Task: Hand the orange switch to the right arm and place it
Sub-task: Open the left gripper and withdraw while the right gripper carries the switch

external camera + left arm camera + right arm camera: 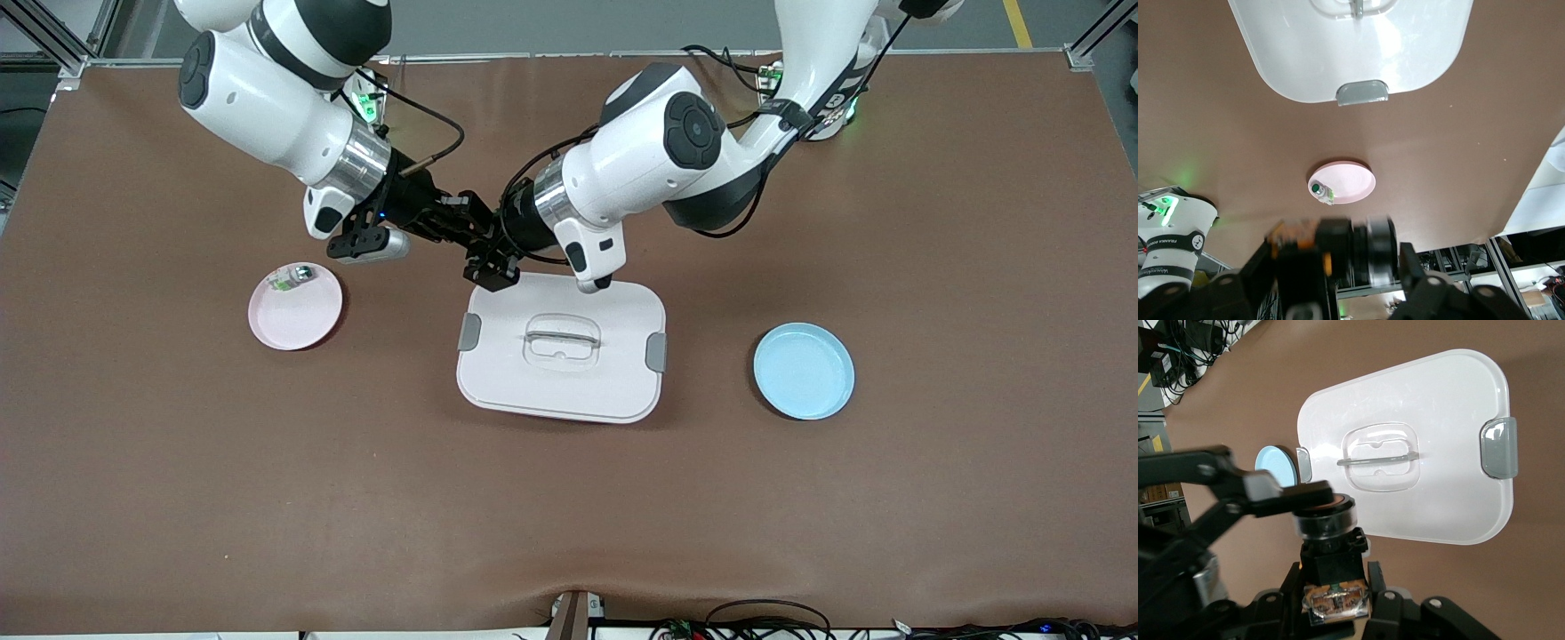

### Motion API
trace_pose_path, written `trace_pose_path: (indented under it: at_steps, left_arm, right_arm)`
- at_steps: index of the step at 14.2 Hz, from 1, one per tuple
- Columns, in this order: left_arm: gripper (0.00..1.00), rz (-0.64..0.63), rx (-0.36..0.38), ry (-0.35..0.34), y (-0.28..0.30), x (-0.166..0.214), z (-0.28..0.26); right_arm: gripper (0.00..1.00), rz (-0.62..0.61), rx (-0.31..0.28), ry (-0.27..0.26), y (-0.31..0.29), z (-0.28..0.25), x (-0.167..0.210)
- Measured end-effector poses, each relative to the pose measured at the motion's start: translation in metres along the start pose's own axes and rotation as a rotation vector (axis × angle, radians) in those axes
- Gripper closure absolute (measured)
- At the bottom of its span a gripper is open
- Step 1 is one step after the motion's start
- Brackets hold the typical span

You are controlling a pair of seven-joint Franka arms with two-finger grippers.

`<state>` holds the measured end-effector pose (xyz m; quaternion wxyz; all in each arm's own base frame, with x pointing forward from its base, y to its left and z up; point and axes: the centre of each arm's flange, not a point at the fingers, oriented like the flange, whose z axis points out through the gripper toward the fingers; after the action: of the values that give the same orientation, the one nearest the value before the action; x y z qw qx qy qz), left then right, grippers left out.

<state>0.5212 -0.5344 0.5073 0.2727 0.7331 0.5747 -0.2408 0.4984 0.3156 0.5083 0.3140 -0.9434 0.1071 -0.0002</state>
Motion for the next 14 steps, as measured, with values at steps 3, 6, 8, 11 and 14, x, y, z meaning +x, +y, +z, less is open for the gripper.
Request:
trace_pose_path:
  at_steps: [3, 6, 8, 11, 14]
  left_arm:
    - [0.00, 0.035, -0.053, 0.040, 0.008, -0.006, -0.037]
    - [0.00, 0.080, -0.098, 0.173, 0.024, 0.017, -0.086]
    - [0.00, 0.136, -0.120, 0.238, 0.034, 0.035, -0.119]
    - [0.00, 0.273, -0.036, 0.323, 0.046, 0.084, -0.169]
    - [0.00, 0.431, 0.074, 0.367, 0.047, 0.125, -0.213]
  right_arm:
    - [0.59, 0.004, -0.007, -0.008, 0.003, 0.005, 0.002]
    - [0.59, -0.036, -0.035, -0.058, 0.008, 0.005, 0.000]
    - [0.59, -0.127, -0.098, -0.089, 0.021, 0.000, 0.006]
    - [0.59, -0.331, -0.294, -0.131, 0.049, -0.018, 0.019]
    - [0.59, -0.536, -0.476, -0.167, 0.069, -0.036, 0.027]
